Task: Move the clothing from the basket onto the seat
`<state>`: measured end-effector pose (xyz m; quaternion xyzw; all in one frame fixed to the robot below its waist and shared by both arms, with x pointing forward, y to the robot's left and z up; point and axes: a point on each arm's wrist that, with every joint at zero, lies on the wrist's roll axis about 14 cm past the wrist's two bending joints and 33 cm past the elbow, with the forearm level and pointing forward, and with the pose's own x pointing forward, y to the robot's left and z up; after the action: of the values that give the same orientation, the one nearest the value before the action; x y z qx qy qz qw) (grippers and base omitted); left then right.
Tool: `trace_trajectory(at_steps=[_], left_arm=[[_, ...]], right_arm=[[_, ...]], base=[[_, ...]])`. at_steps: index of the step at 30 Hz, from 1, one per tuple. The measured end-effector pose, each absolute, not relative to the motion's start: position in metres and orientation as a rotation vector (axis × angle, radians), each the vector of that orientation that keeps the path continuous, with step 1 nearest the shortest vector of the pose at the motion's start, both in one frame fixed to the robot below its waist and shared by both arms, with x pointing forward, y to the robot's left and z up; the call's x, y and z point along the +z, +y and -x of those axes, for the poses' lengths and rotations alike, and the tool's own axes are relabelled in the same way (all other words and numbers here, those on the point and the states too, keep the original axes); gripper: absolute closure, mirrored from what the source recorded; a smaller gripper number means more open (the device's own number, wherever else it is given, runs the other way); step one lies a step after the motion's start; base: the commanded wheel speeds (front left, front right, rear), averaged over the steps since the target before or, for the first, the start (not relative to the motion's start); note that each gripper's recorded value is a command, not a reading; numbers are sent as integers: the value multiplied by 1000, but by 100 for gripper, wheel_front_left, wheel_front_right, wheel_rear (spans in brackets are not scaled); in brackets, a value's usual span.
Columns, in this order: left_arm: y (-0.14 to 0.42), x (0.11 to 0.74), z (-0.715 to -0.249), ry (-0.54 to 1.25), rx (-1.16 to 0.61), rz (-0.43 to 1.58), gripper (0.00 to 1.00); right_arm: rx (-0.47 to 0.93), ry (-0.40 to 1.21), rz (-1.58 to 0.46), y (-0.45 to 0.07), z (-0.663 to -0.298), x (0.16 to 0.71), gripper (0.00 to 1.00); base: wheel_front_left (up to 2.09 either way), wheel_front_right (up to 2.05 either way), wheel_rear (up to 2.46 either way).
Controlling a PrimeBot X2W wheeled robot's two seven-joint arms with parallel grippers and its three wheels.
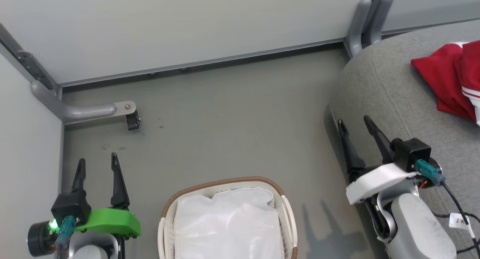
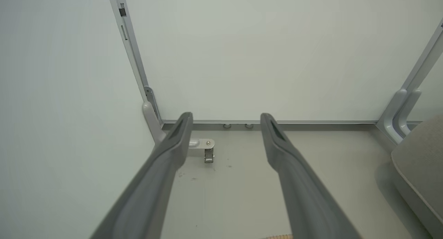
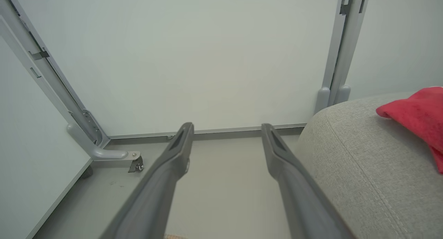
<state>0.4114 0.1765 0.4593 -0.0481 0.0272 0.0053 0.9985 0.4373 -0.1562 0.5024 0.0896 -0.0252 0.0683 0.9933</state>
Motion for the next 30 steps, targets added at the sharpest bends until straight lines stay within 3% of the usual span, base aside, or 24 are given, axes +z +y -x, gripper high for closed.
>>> trace_trajectory(at_steps=[11, 12, 18, 30], left_arm=[[186, 463, -386, 48, 29, 139, 0], [186, 463, -385, 47, 29, 146, 100], [184, 446, -379, 110, 35, 164, 100], [192, 443, -377, 138, 94, 389, 100]], right_arm=[[136, -10, -192, -153, -417, 489, 0], [137, -7, -193, -153, -415, 488, 100], [122, 72, -220, -152, -403, 463, 100], [50, 86, -427, -165, -404, 466, 100]], base=[[0, 0, 0], [0, 0, 0], [0, 0, 0], [0, 0, 0]])
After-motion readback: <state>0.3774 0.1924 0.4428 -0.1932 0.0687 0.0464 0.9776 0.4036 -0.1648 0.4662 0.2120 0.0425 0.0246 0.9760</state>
